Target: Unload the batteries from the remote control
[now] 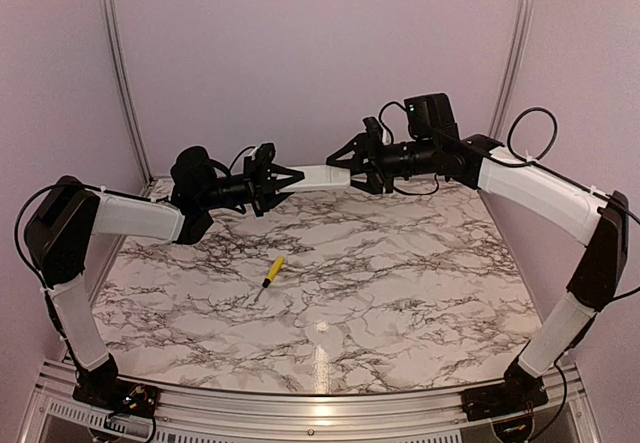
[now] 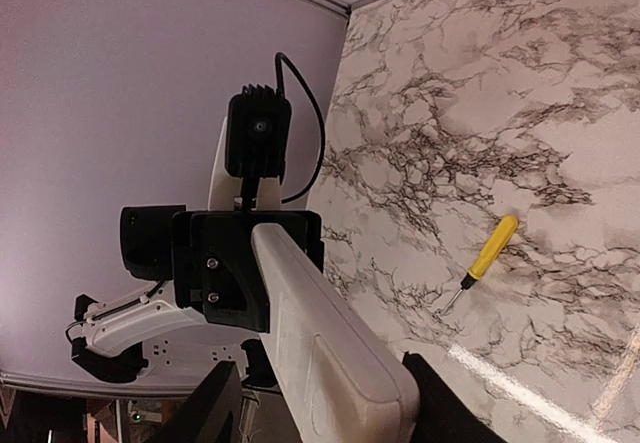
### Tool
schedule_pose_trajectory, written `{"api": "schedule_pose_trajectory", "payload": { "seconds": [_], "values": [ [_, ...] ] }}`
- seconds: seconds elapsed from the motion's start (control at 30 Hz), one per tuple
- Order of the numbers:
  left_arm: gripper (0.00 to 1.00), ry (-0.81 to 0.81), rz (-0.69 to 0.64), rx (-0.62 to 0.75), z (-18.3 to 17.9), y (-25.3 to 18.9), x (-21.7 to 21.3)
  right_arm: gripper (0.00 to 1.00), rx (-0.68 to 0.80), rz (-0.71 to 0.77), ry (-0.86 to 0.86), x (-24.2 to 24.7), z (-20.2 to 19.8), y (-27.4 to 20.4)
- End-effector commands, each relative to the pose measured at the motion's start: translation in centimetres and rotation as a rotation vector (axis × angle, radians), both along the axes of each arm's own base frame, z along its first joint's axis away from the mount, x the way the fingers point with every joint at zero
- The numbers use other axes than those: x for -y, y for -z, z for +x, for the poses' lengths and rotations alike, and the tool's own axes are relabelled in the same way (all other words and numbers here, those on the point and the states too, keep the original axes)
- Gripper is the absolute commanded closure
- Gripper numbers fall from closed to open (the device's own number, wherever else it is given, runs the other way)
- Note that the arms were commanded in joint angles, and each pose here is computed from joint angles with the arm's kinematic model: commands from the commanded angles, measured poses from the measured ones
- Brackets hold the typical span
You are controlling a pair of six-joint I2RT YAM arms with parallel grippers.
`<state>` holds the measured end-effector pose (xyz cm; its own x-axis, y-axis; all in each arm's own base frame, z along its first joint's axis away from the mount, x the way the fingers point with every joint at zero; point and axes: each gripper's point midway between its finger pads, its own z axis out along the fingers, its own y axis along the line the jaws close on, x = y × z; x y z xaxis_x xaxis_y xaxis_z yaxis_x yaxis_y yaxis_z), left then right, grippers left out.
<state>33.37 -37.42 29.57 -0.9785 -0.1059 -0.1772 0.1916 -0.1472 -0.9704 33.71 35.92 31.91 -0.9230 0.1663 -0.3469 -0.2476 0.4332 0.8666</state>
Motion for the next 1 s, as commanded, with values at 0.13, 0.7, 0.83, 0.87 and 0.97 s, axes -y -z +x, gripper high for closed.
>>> {"api": "schedule_pose_trajectory", "payload": {
  "seconds": [0.13,0.7,0.83,0.87,0.97],
  "values": [
    [1.0,-0.015,0.016,0.017,0.31,0.76,0.29,0.53,0.006,0.006,-0.001,-0.46,-0.33,-1.12],
    [1.0,-0.012,0.017,0.01,0.41,0.85,0.38,0.66,0.003,0.005,-0.014,-0.62,-0.69,-0.82],
    [1.0,-0.012,0.016,0.01,0.48,0.79,0.43,0.69,0.005,0.008,-0.017,-0.66,-0.73,-0.86],
    [1.0,-0.011,0.016,0.009,0.47,0.78,0.43,0.69,0.005,0.011,-0.018,-0.68,-0.75,-0.96],
    [1.0,-0.012,0.015,0.009,0.48,0.81,0.41,0.71,0.003,0.014,-0.024,-0.81,-0.81,-0.9]
  ]
}}
